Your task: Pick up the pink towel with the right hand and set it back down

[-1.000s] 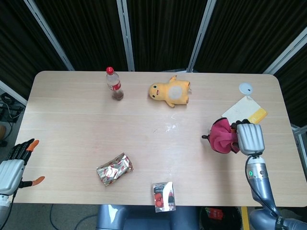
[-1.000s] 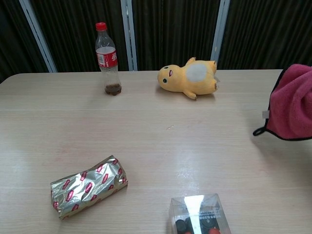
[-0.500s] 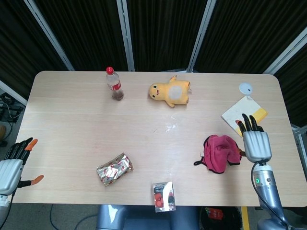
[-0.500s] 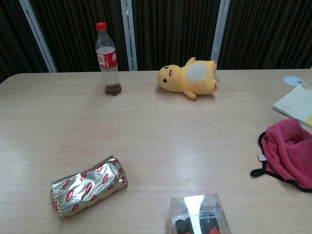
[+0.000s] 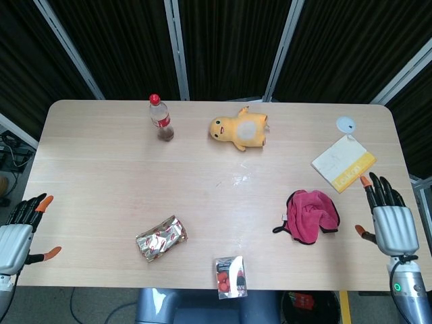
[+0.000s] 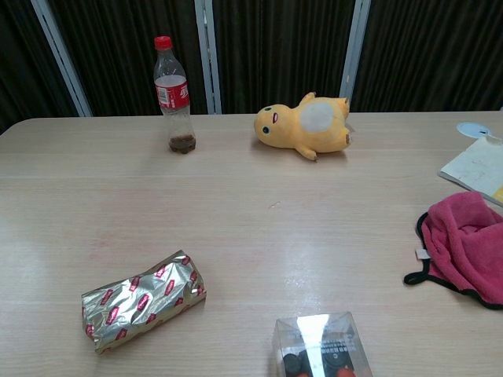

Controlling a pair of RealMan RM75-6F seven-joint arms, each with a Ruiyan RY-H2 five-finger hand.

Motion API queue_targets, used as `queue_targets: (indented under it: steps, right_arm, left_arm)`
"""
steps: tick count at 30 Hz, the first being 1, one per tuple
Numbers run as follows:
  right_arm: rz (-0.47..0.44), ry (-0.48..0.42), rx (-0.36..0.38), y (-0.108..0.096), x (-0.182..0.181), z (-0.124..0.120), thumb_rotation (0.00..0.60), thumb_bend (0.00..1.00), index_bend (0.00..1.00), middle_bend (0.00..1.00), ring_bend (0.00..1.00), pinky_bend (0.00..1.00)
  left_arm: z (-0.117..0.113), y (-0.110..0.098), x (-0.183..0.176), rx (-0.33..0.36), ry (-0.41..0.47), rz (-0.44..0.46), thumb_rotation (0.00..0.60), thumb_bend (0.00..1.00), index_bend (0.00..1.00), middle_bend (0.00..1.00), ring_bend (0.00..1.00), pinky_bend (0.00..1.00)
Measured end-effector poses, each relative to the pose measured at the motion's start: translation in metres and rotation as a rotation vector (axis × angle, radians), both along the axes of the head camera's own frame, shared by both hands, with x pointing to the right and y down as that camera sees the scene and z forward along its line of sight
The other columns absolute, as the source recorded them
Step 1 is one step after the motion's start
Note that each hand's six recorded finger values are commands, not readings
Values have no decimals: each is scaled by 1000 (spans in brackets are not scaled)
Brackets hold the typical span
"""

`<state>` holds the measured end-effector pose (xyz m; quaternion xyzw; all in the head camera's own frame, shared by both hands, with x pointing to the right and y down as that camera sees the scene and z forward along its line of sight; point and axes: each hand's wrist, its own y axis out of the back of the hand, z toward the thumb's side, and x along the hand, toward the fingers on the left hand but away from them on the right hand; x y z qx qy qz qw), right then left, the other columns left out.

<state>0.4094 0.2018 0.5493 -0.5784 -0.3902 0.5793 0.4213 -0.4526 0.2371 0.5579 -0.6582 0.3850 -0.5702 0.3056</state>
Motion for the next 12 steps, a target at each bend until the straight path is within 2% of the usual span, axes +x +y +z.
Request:
queue_targets:
  steps: [3, 6, 12]
  right_arm:
    - [-11, 12, -31, 23, 12, -5, 600, 0, 0, 0, 0, 89]
    - [4, 25, -55, 36, 23, -8, 600, 0, 0, 0, 0, 87]
    - [21, 6, -36, 36, 24, -10, 600, 0, 0, 0, 0, 87]
  left_arm:
    - [1, 0, -1, 1, -15, 15, 600, 0, 0, 0, 0, 0]
    - [1, -1, -1, 12, -31, 32, 600, 0, 0, 0, 0, 0]
    - [1, -1, -2, 18, -41, 26, 600, 0, 0, 0, 0, 0]
